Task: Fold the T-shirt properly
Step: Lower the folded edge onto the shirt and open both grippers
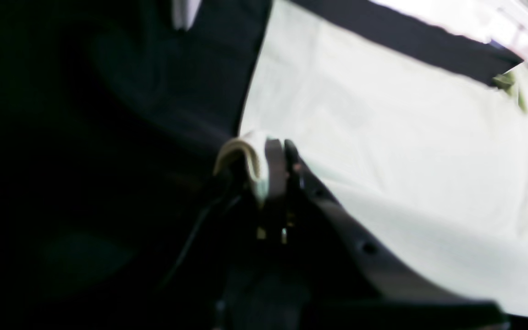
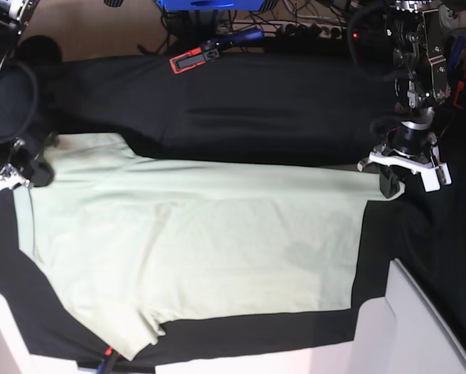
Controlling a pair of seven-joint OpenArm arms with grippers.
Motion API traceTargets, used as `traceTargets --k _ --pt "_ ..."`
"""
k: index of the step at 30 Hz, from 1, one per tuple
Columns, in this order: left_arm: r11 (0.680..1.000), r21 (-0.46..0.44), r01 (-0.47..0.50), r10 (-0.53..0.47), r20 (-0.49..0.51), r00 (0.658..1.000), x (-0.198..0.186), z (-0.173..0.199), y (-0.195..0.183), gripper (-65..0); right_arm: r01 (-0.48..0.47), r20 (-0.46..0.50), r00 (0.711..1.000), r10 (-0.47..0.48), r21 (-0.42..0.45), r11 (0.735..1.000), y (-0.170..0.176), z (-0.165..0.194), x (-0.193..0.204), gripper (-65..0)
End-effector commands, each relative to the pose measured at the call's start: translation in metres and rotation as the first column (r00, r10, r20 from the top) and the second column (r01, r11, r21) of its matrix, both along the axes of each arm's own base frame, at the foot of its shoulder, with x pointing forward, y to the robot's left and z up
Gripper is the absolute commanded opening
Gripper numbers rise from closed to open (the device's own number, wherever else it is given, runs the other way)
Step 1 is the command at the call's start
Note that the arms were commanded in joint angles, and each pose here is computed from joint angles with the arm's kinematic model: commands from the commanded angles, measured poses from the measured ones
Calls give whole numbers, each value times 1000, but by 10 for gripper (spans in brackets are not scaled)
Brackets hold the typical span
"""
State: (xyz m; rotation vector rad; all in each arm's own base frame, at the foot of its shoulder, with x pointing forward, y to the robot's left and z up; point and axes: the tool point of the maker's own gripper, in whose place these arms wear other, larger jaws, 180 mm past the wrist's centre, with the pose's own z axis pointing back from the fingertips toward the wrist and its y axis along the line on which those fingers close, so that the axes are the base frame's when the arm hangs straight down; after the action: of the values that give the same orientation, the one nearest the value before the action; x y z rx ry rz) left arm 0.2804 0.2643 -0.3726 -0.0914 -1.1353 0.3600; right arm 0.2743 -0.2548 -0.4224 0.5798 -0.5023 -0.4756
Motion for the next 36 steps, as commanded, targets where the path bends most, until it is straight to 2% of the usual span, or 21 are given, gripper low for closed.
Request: traceTargets --k 1,3,6,9,17,26,36 --pt "1000 29 -9 8 54 999 5 17 7 -650 31 26 999 -30 -28 999 -18 8 -1 -649" --pt "998 67 0 -2 32 999 -3 14 8 -650 49 1 999 -49 -28 998 -23 1 -16 -649" --pt "985 169 38 -40 3 999 -13 16 6 -650 44 -8 999 -44 -56 997 -26 1 -30 -649" --pt "975 214 64 -65 -2 998 -21 22 1 -650 44 -8 999 -45 -88 995 -33 9 -43 -649" --pt "970 227 88 -82 -33 996 -37 21 -2 -650 75 -66 994 -81 -93 993 -48 4 -72 -649" --pt "969 225 99 -81 -91 993 -59 7 -1 -650 72 -109 991 -77 -53 996 -29 -10 -88 -649" --pt "970 221 105 -75 -142 987 -78 -5 1 -650 93 -210 973 -95 -17 995 -13 -34 -136 -649"
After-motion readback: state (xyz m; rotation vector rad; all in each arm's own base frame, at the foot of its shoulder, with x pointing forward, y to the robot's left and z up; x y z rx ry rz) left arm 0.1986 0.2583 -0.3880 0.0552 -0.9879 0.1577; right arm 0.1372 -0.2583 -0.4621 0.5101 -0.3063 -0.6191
